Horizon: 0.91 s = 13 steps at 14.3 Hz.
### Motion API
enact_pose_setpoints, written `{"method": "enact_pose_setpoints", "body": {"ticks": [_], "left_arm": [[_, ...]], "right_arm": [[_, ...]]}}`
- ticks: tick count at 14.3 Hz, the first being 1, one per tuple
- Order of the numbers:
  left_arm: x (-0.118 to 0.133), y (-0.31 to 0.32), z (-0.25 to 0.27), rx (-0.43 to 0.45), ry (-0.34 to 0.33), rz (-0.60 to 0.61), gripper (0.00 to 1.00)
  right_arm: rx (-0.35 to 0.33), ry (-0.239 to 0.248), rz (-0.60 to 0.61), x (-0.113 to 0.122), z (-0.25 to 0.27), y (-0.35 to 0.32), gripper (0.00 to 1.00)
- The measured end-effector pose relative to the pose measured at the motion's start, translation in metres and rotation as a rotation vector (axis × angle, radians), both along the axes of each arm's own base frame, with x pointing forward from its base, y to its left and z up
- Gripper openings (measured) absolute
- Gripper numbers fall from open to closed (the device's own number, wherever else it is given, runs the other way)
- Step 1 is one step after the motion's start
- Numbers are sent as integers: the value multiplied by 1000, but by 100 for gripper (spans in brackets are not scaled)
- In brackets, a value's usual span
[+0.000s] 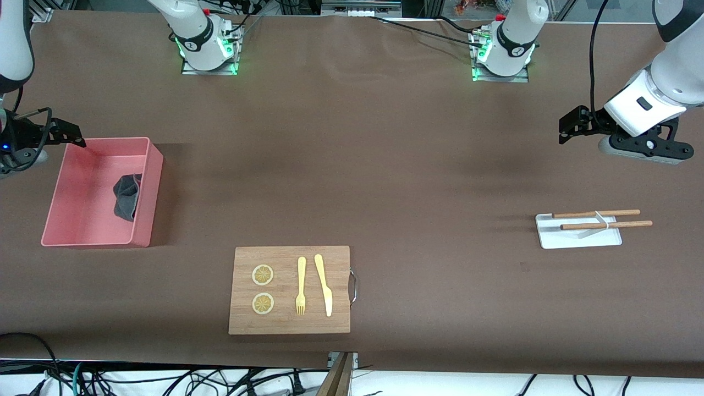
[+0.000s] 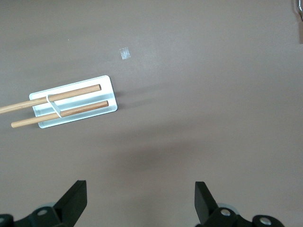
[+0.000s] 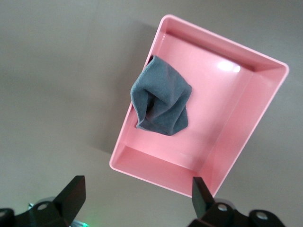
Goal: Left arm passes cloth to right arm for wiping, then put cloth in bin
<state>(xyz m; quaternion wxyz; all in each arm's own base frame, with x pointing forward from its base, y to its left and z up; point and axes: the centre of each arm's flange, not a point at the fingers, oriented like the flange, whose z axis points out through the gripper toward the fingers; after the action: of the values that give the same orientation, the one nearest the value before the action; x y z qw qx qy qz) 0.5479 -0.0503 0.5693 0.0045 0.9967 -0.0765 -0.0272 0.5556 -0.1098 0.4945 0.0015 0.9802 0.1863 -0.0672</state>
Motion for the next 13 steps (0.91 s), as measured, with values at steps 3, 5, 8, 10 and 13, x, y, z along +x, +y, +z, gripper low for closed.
{"method": "enact_pose_setpoints", "body": {"ticks": [3, 5, 8, 10, 13], "left_arm": [[0, 0, 0, 0, 0, 0, 100], [0, 0, 0, 0, 0, 0, 100], [0, 0, 0, 0, 0, -1, 100], [0, -1, 0, 0, 0, -1, 100], [0, -1, 0, 0, 0, -1, 100]], "right_arm": [[-5, -46, -100, -14, 44, 42, 100], [1, -72, -162, -31, 77, 74, 100], [18, -95, -227, -59, 116, 111, 100], [34, -106, -232, -68, 128, 121, 100], [39, -112, -228, -65, 125, 124, 100]]}}
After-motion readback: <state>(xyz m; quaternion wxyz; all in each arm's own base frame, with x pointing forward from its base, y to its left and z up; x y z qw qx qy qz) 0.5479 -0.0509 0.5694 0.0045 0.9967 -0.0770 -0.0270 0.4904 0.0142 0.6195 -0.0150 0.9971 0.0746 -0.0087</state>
